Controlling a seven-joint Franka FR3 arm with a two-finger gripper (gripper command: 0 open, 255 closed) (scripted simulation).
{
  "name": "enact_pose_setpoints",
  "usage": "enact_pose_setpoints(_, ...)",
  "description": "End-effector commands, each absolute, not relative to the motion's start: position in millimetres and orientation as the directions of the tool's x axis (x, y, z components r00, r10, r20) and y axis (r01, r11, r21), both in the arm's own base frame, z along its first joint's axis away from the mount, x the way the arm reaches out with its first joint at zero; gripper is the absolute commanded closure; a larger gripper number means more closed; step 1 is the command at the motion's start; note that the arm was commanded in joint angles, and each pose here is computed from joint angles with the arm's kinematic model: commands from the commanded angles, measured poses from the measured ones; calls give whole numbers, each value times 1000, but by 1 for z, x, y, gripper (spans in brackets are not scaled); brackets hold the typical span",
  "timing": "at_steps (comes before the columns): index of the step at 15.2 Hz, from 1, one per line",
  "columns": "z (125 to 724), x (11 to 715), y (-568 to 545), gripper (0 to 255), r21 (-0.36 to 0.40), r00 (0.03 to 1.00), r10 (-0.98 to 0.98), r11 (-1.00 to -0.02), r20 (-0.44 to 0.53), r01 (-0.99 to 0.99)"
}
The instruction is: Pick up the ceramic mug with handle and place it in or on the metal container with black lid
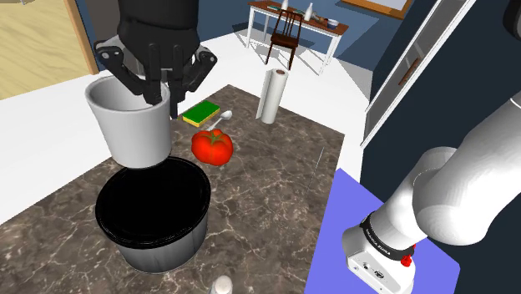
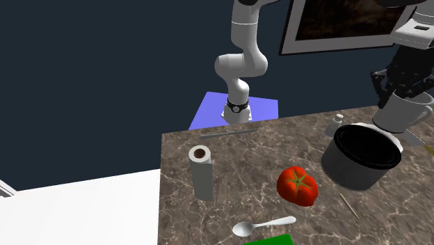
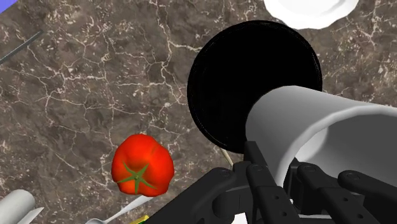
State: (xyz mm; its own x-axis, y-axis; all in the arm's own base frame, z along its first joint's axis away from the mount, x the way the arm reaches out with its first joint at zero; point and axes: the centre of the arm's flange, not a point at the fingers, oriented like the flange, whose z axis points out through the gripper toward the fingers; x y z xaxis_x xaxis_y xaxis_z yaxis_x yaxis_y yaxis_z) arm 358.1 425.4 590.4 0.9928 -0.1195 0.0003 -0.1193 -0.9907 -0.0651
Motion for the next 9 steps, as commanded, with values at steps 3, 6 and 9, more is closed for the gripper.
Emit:
enact_pose_setpoints(3,572,357,429,255,-66,993,-121,-991,1,-120)
enact_pose_setpoints(6,556,357,429,255,-66,993,-121,-991,1,-120)
enact_pose_setpoints(9,541,357,429,255,-66,993,-121,-991,1,-120)
